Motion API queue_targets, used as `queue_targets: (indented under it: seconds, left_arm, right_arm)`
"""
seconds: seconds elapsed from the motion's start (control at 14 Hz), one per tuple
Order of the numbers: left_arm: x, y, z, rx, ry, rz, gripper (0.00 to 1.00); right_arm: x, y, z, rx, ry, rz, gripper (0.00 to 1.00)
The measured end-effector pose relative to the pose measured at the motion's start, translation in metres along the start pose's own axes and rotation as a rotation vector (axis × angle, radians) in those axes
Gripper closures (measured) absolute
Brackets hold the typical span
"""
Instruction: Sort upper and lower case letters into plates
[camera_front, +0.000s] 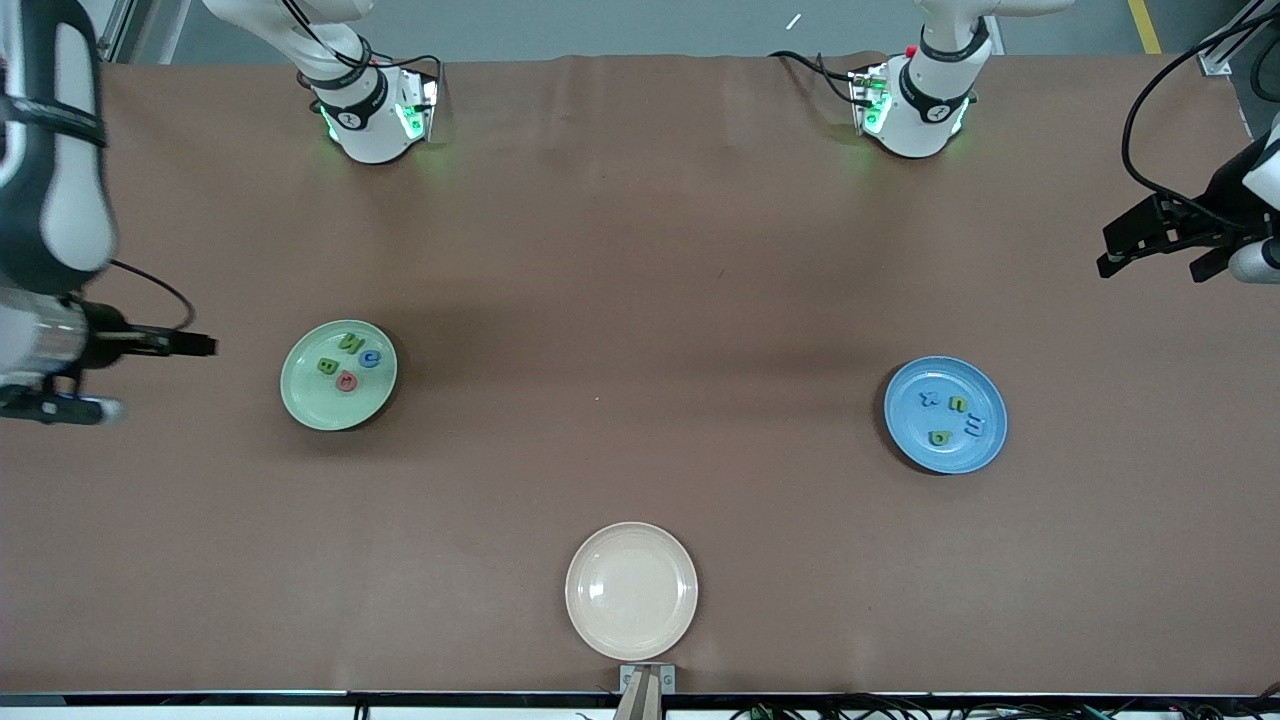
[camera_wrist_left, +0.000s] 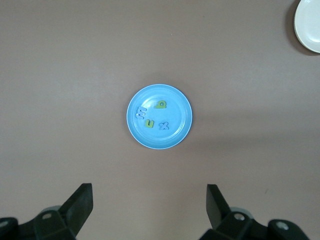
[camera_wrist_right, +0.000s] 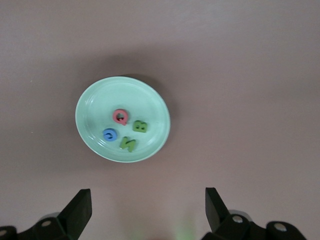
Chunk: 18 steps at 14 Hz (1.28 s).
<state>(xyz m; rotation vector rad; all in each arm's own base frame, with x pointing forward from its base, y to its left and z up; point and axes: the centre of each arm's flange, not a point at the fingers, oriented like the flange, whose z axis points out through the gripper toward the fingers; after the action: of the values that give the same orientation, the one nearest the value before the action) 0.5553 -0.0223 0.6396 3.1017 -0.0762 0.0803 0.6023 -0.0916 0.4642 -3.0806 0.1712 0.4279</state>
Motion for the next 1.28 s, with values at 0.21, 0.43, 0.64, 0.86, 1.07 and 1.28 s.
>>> queue_targets:
  seconds: [0.21, 0.43, 0.64, 0.86, 1.07, 1.28]
  left_arm:
    - [0.000, 0.000, 0.000, 0.000, 0.000, 0.000, 0.00]
    - [0.000, 0.000, 0.000, 0.000, 0.001, 0.000, 0.00]
    - [0.000, 0.000, 0.000, 0.000, 0.001, 0.000, 0.00]
    - [0.000, 0.000, 0.000, 0.000, 0.001, 0.000, 0.00]
    - [0.000, 0.000, 0.000, 0.000, 0.001, 0.000, 0.00]
    - [0.000, 0.000, -0.001, 0.000, 0.003, 0.000, 0.00]
  right_arm:
    - [-0.021, 0.002, -0.042, -0.009, 0.050, -0.003, 0.00]
    - [-0.039, 0.001, -0.072, -0.037, 0.086, -0.010, 0.00]
    - [-0.043, -0.001, -0.082, -0.037, 0.088, -0.029, 0.00]
    - [-0.043, -0.002, -0.085, -0.039, 0.096, -0.043, 0.00]
    - [-0.044, -0.003, -0.105, -0.043, 0.139, -0.050, 0.00]
    - [-0.044, -0.003, -0.112, -0.046, 0.157, -0.051, 0.00]
